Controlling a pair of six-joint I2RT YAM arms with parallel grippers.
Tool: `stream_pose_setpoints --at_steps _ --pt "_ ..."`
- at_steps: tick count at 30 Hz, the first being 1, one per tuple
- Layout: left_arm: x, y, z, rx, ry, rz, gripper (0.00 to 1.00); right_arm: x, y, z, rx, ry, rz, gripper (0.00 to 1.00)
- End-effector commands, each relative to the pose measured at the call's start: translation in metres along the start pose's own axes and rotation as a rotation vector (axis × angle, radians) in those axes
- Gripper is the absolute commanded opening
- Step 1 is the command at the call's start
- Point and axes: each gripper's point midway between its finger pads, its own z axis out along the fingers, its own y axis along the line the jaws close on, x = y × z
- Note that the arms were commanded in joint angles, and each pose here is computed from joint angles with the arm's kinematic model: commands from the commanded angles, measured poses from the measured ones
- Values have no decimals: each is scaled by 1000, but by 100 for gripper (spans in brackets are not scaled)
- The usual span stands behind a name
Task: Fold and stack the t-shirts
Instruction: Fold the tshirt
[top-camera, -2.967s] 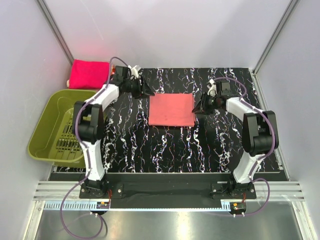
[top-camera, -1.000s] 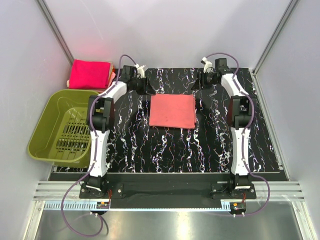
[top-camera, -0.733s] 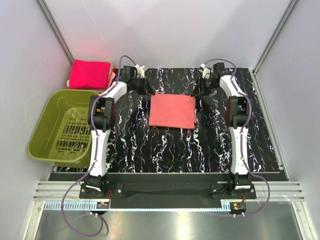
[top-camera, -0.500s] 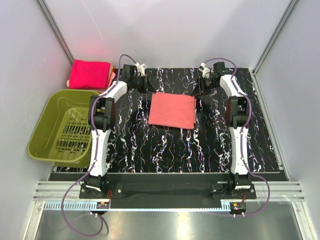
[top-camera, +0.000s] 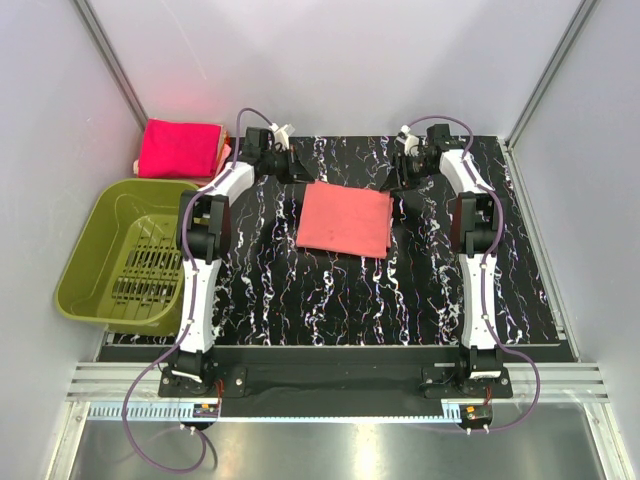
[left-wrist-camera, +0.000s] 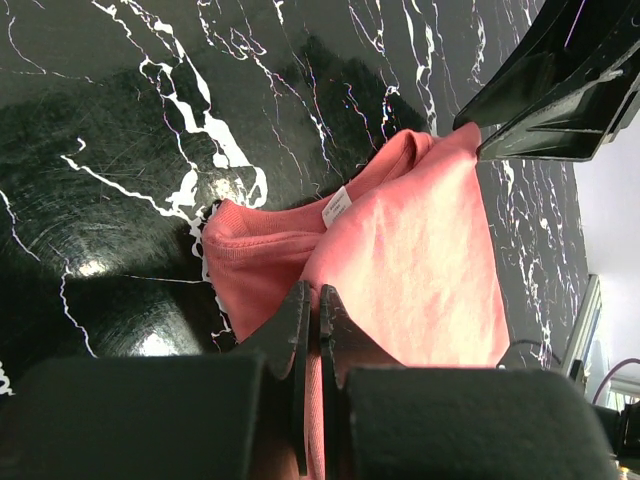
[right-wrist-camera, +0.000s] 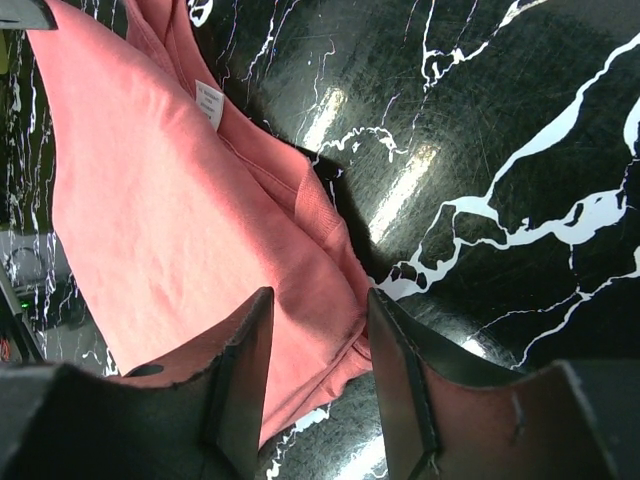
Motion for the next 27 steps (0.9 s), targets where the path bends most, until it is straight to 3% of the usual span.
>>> stream_pose_setpoints --at_steps 1,4,5,6,7,9,13,20,21,23,27 --pt "-20 -11 0 50 -47 54 0 -10 14 -16 -13 -20 -45 50" --pt "-20 -11 0 51 -48 46 0 -8 11 -17 0 -17 -46 45" --pt "-21 -11 0 51 -49 47 0 -9 12 -17 0 -18 -49 37" --pt "-21 -11 0 52 -49 42 0 -12 13 -20 8 -22 -50 16" --pt "-24 -15 -3 54 -55 46 0 -15 16 -22 8 -29 -51 7" --pt "-27 -24 -6 67 -63 46 0 -28 28 -35 16 -63 -44 0" --pt "-53 -61 -24 88 -167 72 0 -42 45 -51 31 -121 -7 0" --pt "-55 -45 2 121 -155 -6 0 -15 10 -46 139 -186 230 0" --pt "-55 -42 6 120 -158 -3 12 -13 5 -44 157 -188 249 0" --pt "-50 -35 16 138 -142 -30 25 -7 -18 -46 175 -200 314 0" --pt "-45 -28 24 165 -144 -54 36 -3 -39 -40 212 -203 362 5"
